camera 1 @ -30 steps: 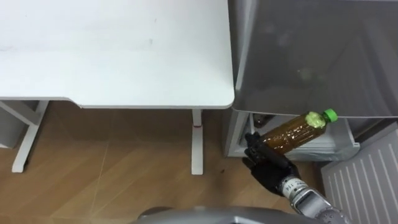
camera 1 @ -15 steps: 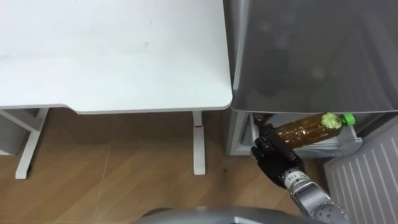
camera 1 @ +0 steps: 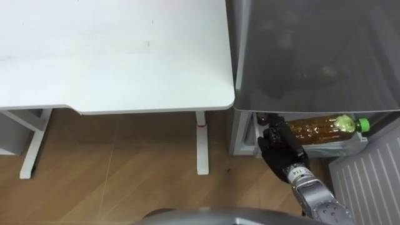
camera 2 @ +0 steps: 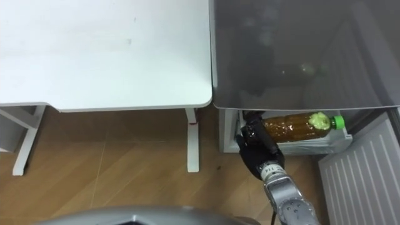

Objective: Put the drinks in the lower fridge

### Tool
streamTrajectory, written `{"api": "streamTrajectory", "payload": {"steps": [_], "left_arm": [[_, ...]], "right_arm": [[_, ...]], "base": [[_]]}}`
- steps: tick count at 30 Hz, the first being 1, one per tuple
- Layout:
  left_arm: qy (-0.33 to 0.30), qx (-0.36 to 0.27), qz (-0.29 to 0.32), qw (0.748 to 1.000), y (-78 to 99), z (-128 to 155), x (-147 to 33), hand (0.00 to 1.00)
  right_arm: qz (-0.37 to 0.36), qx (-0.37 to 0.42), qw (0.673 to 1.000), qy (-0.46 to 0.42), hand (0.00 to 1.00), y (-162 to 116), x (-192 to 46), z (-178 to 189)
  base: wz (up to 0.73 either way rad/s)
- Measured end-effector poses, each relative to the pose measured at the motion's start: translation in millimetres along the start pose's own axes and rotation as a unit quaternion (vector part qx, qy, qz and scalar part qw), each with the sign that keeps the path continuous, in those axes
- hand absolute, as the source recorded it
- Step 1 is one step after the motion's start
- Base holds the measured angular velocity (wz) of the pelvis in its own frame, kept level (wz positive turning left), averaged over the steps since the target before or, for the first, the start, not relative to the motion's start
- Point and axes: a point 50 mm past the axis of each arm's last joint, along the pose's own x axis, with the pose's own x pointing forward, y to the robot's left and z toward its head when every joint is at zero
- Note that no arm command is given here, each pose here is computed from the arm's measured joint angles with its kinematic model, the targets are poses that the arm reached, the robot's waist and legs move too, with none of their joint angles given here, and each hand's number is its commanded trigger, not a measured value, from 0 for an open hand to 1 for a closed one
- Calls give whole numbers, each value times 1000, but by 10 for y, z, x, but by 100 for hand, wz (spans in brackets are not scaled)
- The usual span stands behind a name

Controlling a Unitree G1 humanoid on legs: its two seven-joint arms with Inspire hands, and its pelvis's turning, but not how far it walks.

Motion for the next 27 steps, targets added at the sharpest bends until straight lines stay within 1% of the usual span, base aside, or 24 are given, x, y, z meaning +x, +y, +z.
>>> {"api": "streamTrajectory", "payload": {"steps": [4, 15, 22, 27], "left_arm": [[-1, 10, 2, 1000, -1, 0, 0, 0], [3, 1, 5, 1000, 18, -38, -3, 0], [-1, 3, 8, 1000, 43, 4, 0, 0], [-11, 4, 10, 1000, 66, 92, 6, 0]], "right_arm": [[1, 4, 1000, -2, 100, 4, 2, 4], [5, 71, 997, -33, 100, 9, 3, 107], [-3, 81, 996, -38, 100, 4, 55, 132], [3, 82, 996, -39, 100, 124, 209, 219]], "base": [[0], [2], [11], [4]]}}
